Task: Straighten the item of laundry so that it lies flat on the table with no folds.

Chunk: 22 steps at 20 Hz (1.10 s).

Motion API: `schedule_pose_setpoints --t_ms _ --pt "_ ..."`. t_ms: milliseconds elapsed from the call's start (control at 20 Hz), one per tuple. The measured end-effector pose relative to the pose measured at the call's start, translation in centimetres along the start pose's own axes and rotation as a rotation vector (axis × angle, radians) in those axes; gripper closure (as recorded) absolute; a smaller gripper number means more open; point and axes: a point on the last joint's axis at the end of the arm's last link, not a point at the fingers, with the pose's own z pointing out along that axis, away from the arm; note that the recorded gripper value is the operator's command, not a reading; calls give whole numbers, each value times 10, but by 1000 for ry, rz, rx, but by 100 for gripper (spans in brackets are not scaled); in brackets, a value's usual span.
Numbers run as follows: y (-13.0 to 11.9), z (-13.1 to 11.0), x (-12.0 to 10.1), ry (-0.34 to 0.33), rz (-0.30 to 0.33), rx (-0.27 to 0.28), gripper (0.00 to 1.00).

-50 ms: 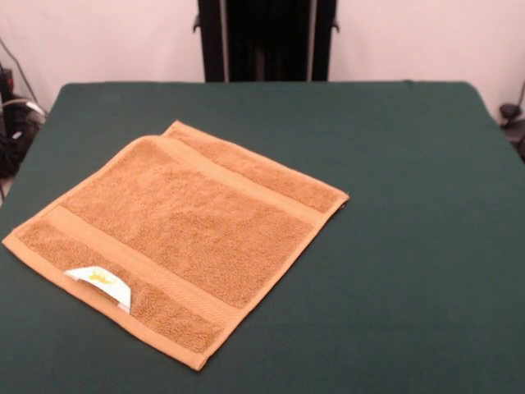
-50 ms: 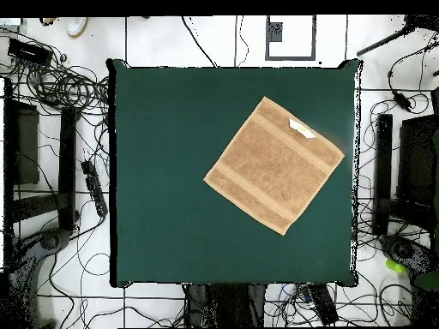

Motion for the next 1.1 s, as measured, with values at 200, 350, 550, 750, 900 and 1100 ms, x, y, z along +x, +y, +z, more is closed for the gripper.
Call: schedule_pose_setpoints --t_ms 200,350,550,750,900,1100 --pt "9 1 7 18 -9 -15 100" --pt "9 -13 9 40 -5 -22 100" --pt "-12 -63 19 105 29 -34 100" --pt "-33 -108 30 161 49 -37 100" --pt "-53 -148 38 194 49 -29 100" --pt "-58 -157 37 186 36 -16 100"
